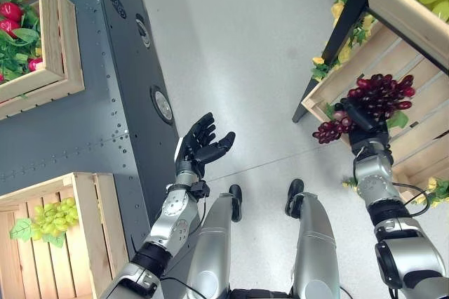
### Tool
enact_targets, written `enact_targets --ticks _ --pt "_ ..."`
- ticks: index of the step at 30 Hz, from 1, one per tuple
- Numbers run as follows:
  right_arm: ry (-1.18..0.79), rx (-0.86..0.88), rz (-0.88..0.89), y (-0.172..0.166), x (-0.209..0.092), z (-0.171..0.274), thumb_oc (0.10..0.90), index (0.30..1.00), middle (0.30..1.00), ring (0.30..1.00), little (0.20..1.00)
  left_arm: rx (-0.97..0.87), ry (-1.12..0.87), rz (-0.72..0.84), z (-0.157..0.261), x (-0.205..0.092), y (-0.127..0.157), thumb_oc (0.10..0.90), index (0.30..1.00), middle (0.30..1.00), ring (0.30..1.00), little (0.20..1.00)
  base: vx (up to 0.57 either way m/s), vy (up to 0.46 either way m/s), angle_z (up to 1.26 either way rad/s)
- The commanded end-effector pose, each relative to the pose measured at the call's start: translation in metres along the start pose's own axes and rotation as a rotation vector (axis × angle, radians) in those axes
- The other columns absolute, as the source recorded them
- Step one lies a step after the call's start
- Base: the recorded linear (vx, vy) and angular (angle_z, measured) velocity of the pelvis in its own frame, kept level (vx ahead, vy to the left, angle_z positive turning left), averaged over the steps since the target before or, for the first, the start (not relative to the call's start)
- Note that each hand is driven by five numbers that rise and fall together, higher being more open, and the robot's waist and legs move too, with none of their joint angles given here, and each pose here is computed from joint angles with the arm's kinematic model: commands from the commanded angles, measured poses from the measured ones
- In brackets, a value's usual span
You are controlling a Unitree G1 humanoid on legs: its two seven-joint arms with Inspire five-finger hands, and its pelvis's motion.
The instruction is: Pick up the fruits from the basket on one side to the basket on the other side
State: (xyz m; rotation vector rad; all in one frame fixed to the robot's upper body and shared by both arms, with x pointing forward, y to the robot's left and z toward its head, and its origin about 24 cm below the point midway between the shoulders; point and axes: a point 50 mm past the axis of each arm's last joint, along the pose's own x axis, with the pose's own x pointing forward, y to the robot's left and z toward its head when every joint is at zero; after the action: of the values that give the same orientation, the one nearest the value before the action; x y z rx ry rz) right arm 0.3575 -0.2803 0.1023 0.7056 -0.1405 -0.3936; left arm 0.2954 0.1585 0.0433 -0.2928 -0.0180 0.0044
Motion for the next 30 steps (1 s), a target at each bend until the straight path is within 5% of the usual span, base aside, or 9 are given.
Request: enact_targets --ticks 1,12,13,25,30 --pt "-0.288 0.094 0.05 0.029 0.016 0.084 0.4 0.3 0.3 0.3 0.3 -0.051 -0.173 -0.107 0.037 0.0 -0.018 0.8 0.9 0.9 0.9 0.9 0.0 0.0 0.0" --pt "-0.3 0.262 -0.116 0.01 0.027 0.121 0.4 0.3 0.3 0.3 0.3 -0.035 -0.164 -0.125 0.035 -0.004 -0.018 0.8 0.9 0.9 0.9 0.9 0.0 0.0 0.0" --pt "-0.295 0.267 -0.142 0.008 0.028 0.123 0.8 0.9 0.9 0.9 0.9 -0.033 -0.162 -0.124 0.035 -0.004 -0.017 0.8 0.9 0.9 0.9 0.9 0.0 0.0 0.0" --pt "-0.288 0.11 -0.267 0.0 0.028 0.137 0.8 0.9 0.9 0.9 0.9 -0.032 -0.157 -0.135 0.035 -0.008 -0.017 0.8 0.9 0.9 0.9 0.9 0.0 -0.001 0.0" --pt "-0.191 -0.158 -0.368 -0.009 0.029 0.132 0.8 0.9 0.9 0.9 0.9 -0.034 -0.151 -0.132 0.035 -0.008 -0.015 0.8 0.9 0.9 0.9 0.9 0.0 0.0 0.0"
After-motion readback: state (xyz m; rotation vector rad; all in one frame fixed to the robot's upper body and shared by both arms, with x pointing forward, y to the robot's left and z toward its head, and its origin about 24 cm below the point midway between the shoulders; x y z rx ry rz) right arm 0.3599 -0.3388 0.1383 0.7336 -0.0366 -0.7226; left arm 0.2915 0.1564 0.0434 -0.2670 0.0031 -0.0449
